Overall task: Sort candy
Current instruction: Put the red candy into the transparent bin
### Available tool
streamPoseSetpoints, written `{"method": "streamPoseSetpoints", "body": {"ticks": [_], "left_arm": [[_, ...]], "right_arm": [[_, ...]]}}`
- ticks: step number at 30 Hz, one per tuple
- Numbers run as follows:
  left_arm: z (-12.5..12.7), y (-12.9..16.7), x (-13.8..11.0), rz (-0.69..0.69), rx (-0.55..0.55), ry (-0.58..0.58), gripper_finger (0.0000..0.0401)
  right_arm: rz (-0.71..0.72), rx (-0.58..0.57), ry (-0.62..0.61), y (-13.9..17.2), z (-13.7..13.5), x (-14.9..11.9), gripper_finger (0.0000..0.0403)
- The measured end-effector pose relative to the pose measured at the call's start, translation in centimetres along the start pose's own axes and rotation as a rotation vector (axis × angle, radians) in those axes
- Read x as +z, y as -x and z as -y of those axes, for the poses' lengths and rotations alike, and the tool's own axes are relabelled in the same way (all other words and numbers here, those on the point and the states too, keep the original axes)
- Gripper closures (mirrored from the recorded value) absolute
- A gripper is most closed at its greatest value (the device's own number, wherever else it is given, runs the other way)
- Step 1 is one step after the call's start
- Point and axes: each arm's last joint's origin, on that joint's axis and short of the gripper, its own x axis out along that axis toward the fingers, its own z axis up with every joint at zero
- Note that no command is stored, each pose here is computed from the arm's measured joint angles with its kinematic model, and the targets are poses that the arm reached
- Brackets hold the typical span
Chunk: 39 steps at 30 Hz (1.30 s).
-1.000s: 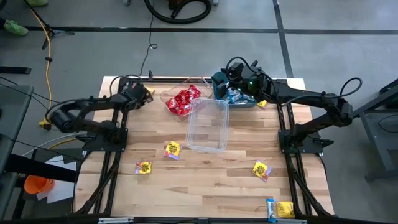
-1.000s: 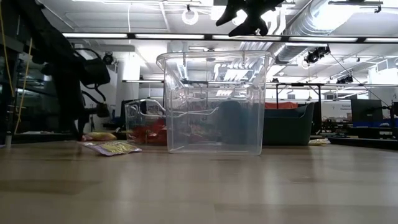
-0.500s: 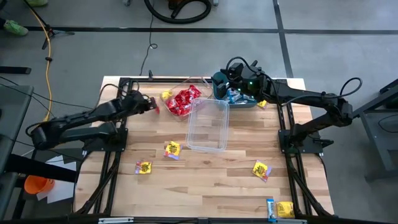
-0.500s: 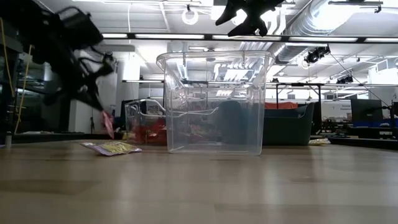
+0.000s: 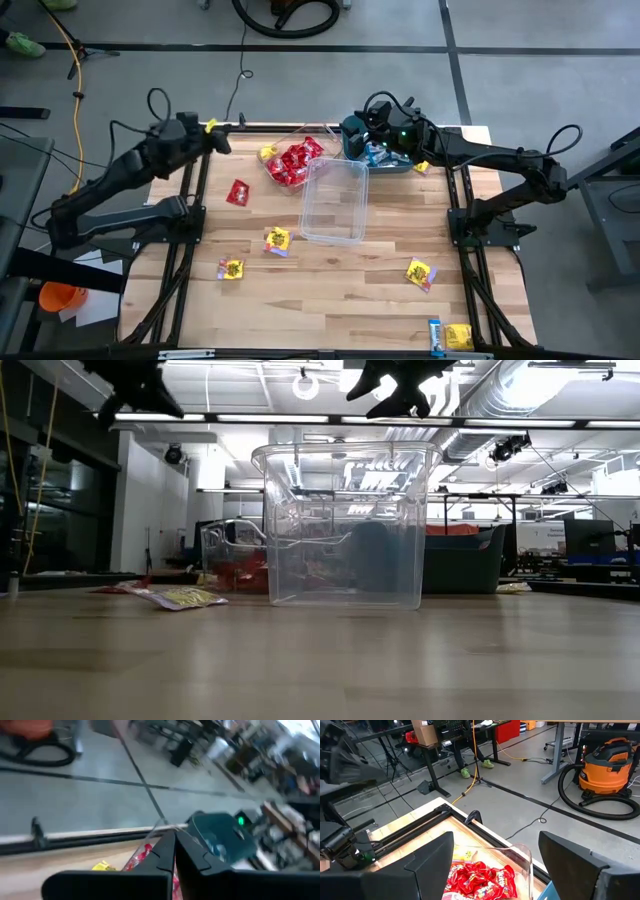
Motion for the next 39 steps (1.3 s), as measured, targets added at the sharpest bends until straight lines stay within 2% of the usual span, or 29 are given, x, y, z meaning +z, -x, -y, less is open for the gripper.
{"method": "streamPoseSetpoints", "body": {"ticks": [4, 8, 11, 17, 23, 26, 32, 39], "left_arm": [[0.2, -0.5, -0.8, -0.108, -0.026, -0.126, 0.0400], [-0.5, -1.5, -3.1, -0.339, 0.098, -0.180, 0.0380], [-0.6, -2.5, -4.6, -0.472, 0.196, -0.251, 0.0347], [-0.5, -5.5, -8.3, -0.646, 0.274, -0.354, 0.0250], [-2.3, -7.5, -12.7, -0.809, 0.424, -0.314, 0.0173], [-2.9, -8.4, -14.2, -0.854, 0.418, -0.285, 0.0154], [-4.4, -9.8, -16.4, -0.866, 0.445, -0.217, 0.0146], [-5.2, -10.4, -17.6, -0.887, 0.522, -0.243, 0.0150]], "right_arm": [[-0.001, 0.003, 0.000, 0.0, 0.0, 0.0, 0.0114], [-0.005, 0.019, 0.000, 0.0, -0.1, 0.0, 0.0114], [-0.006, 0.021, 0.000, 0.0, -0.1, 0.0, 0.0114], [-0.028, 0.015, 0.008, 0.0, 0.0, -0.2, 0.0114], [-0.088, 0.024, -0.008, 0.0, 0.1, -0.8, 0.0114], [-0.097, 0.023, -0.005, 0.0, 0.1, -0.9, 0.0114], [-0.096, 0.023, -0.008, 0.0, 0.1, -0.9, 0.0114], [-0.100, 0.031, -0.028, 0.0, 0.1, -0.9, 0.0114]]}}
